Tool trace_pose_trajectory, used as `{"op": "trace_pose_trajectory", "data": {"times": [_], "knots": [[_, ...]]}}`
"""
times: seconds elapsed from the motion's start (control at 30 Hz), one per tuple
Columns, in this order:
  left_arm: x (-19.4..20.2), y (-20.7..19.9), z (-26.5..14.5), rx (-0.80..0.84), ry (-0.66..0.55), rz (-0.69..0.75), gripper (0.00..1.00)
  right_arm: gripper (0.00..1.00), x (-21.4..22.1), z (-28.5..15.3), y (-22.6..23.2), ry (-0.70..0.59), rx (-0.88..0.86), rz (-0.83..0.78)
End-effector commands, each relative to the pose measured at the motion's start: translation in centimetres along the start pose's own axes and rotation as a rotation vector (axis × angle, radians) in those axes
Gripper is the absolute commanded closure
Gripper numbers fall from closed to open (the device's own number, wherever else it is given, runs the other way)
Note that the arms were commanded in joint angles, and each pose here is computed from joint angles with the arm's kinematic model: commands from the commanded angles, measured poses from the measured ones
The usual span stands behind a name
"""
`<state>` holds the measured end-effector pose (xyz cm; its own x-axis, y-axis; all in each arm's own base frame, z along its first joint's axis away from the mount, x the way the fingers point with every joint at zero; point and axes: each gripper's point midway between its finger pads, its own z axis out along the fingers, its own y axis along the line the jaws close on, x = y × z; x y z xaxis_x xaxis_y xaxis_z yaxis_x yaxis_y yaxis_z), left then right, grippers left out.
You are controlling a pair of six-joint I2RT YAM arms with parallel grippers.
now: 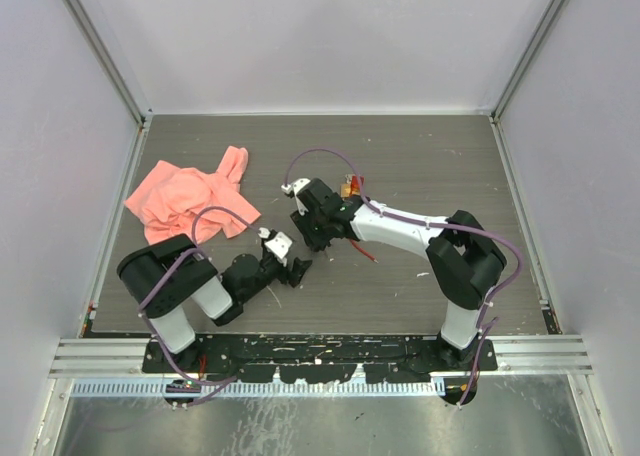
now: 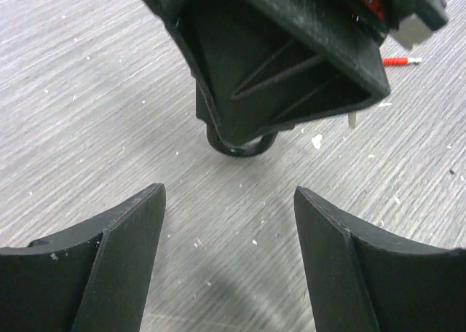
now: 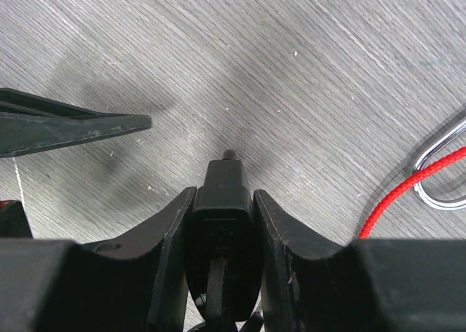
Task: Lock with the key
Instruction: Lock the lock.
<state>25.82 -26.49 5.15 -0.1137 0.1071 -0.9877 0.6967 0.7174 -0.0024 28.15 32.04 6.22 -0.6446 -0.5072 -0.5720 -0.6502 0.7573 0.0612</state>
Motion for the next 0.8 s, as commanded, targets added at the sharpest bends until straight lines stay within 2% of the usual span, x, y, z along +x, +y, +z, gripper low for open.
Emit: {"op": "trace_pose_trajectory", "data": {"times": [0.0,0.17,0.27,0.33,0.43,0.5,0.53,0.67,0.7,0.77], "knots": [[-1.7,0.8,-1.1,-0.028,-0.064,0.003,0.29,0.99,7.5,1.9,-0.3,0.238,0.016,-0.056],[-2.7,1.6,-3.0,-0.071,-0.103,-0.06,0.28,0.99,8.8,2.2,0.0,0.263,0.001,-0.099],[-4.6,2.1,-3.9,-0.089,-0.16,-0.163,0.25,0.99,9.3,2.5,0.0,0.278,0.004,-0.118],[-4.9,2.1,-4.0,-0.071,-0.134,-0.215,0.26,0.99,9.5,2.6,-0.1,0.293,0.005,-0.13],[-4.8,1.9,-4.0,-0.049,-0.033,-0.168,0.3,0.99,9.6,2.7,-0.1,0.307,0.001,-0.136],[-4.9,1.9,-4.3,-0.027,-0.035,-0.08,0.31,0.99,9.9,2.6,0.0,0.315,-0.006,-0.139],[-4.8,2.0,-4.5,-0.021,-0.043,-0.046,0.35,0.99,9.9,2.6,0.0,0.313,-0.01,-0.142],[-3.9,2.7,-3.9,0.032,0.03,-0.111,0.47,0.99,9.6,2.3,-0.1,0.305,-0.02,-0.14],[-3.8,2.5,-3.7,0.048,0.037,-0.136,0.46,0.99,9.3,2.3,-0.2,0.3,-0.019,-0.133],[-4.3,1.3,-3.5,0.122,-0.009,-0.134,0.38,0.99,8.9,2.2,-0.6,0.291,-0.017,-0.117]]}}
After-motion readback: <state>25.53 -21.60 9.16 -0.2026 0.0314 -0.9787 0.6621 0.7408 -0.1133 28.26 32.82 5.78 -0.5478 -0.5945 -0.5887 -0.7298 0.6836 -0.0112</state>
